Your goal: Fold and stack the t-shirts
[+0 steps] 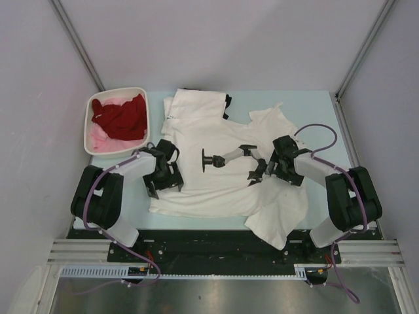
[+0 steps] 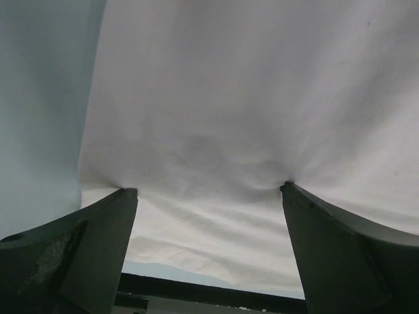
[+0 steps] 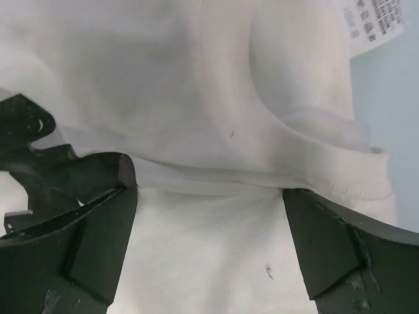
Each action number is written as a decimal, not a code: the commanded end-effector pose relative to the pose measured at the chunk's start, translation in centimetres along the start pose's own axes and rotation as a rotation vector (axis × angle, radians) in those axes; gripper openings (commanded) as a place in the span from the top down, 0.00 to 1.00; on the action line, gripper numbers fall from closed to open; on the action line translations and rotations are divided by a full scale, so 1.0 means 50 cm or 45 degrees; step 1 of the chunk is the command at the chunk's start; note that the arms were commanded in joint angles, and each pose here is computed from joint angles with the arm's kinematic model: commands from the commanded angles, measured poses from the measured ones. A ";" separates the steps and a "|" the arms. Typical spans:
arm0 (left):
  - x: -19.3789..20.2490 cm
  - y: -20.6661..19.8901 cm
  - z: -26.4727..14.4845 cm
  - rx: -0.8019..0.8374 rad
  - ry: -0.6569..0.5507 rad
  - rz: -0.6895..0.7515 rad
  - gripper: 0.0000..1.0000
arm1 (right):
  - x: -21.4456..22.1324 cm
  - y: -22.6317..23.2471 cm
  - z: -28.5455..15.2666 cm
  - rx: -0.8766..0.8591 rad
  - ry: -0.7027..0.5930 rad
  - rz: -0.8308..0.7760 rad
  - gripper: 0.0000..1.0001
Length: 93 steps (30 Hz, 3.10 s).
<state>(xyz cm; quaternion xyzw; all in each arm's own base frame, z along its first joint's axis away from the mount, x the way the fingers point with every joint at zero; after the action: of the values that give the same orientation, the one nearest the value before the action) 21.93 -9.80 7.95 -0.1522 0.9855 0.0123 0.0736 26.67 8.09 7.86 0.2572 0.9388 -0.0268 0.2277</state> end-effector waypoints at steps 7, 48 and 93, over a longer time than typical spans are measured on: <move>-0.100 -0.036 -0.148 0.276 -0.517 -0.035 0.00 | -0.063 0.007 -0.117 -0.050 -0.404 -0.025 0.00; 0.076 0.122 -0.007 0.024 -0.322 -0.374 0.38 | 0.075 -0.028 -0.294 -0.299 -0.476 -0.238 0.00; 0.013 0.075 -0.100 0.335 -0.467 -0.255 1.00 | 0.342 -0.140 -0.273 -0.054 0.113 -0.047 0.10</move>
<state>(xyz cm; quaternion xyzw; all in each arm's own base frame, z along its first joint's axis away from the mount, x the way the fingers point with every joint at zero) 17.92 -6.22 11.32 -0.2471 0.9349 -0.0708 0.2446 4.87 12.23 13.42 0.1913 0.9610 0.0153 0.1989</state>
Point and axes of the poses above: each gripper's point midway between its finger pads, its own z axis out along the fingers, its own y axis along the line the jaws close on, x = y × z, the point moved 7 cm from there along -z, back along the fingers, and after that the axes turned 5 degrees about z, right-handed, at the moved point
